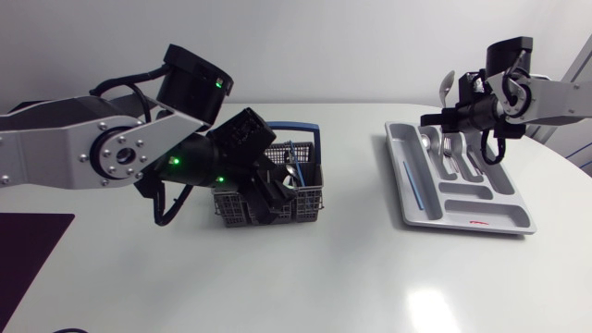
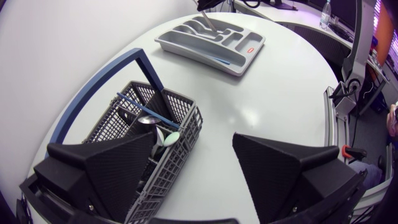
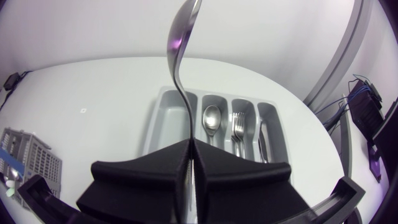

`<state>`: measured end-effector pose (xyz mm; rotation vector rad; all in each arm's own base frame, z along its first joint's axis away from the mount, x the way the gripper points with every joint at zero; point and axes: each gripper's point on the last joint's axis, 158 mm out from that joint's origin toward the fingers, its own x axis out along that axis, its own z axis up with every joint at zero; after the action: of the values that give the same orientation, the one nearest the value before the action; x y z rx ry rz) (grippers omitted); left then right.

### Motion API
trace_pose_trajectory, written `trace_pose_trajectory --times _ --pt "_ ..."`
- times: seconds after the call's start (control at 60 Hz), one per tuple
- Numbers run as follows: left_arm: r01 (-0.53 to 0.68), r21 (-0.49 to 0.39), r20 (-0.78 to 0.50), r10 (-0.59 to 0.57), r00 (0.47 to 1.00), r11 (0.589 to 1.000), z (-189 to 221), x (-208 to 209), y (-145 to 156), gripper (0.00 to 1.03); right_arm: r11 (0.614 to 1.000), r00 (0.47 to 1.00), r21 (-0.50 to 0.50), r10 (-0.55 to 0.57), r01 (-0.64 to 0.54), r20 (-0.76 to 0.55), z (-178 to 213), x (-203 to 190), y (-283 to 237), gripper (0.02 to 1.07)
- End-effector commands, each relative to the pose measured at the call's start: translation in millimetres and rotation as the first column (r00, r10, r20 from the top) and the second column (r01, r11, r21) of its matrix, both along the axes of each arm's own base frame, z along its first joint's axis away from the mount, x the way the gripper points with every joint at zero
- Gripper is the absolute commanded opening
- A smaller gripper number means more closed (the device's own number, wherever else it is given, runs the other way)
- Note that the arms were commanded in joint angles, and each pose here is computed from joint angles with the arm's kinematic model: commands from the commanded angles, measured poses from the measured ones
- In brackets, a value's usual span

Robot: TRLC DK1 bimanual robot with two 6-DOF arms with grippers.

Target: Unload the cutlery basket into the drawer organizer.

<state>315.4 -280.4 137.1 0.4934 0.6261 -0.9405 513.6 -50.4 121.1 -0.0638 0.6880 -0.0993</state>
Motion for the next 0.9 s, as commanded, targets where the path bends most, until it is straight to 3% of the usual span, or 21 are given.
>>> trace_pose_trajectory --times 0.0,0.4,0.8,0.883 --pt "0.016 0.019 0.015 -0.016 1.000 1.000 -5 -4 5 0.89 0.999 0.998 -0.029 -0.044 0.043 -0.042 -16 14 -18 0.08" --pt "0.038 0.038 0.032 -0.039 0.999 0.999 -13 -9 10 0.89 0.989 0.975 -0.091 -0.134 0.119 -0.177 -88 37 -50 0.08" --pt "0.051 0.043 0.042 -0.053 0.998 0.998 -15 -13 11 0.89 0.986 0.949 -0.087 -0.164 0.145 -0.270 -141 54 -63 0.09" --pt "0.054 0.041 0.047 -0.056 0.997 0.998 -14 -13 10 0.89 0.985 0.947 -0.087 -0.165 0.146 -0.276 -145 55 -63 0.27"
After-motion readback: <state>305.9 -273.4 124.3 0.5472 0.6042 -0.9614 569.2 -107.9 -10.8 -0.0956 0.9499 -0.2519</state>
